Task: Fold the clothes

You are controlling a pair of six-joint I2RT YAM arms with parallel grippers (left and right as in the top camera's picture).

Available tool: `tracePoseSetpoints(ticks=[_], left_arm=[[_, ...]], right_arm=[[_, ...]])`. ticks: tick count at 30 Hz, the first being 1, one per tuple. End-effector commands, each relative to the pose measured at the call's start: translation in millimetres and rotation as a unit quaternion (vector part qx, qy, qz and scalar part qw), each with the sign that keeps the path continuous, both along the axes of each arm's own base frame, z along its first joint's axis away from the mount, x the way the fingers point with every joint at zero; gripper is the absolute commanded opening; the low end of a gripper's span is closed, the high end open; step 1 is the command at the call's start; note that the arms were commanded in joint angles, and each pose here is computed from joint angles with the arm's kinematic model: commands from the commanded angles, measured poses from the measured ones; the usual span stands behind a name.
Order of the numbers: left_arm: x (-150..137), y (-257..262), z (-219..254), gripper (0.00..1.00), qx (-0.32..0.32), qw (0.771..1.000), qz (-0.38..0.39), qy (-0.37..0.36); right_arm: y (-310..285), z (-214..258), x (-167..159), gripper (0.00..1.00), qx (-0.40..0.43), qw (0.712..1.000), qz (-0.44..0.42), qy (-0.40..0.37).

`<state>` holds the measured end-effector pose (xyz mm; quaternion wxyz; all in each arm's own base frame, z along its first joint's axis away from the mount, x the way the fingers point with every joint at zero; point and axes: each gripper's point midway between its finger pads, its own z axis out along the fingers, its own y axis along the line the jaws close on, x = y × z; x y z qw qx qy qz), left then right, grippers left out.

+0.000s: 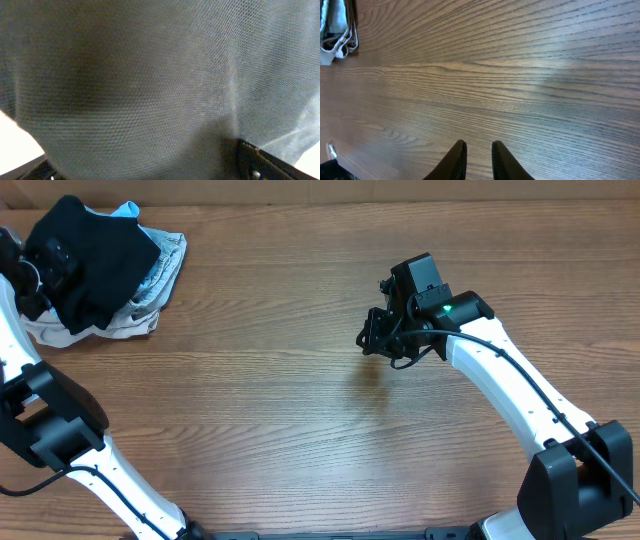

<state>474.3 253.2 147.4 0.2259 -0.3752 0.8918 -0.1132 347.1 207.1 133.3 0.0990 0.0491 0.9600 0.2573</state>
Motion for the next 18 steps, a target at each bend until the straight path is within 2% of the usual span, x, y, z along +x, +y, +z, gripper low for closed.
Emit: tracePoseSetpoints(ticks=[1,7,11,12,15,18], left_arm=[[-16,16,52,1.00,0.060,0.998,0.002,-0.016],[-41,3,155,1.00,0.117,0.990,0.001,-0.079],[-63,-26,228,1.00,0.159,0.977,-0.019,-0.139],[-65,-41,243,1.00,0.165,0.972,-0.045,-0.159],[-70,-110,280,1.00,0.184,0.938,-0.190,-0.223],[-84,-171,295,1.00,0.195,0.910,-0.276,-0.238]], right_arm=[[0,2,3,0.20,-0.001,1.000,-0.001,-0.006],[0,3,4,0.20,-0.001,1.000,0.001,-0.010],[-4,5,5,0.20,-0.018,0.999,0.015,-0.029],[-8,7,8,0.20,-0.027,0.999,0.009,-0.037],[-21,27,16,0.20,-0.051,0.995,-0.006,-0.080],[-27,75,22,0.21,-0.053,0.986,0.008,-0.158]])
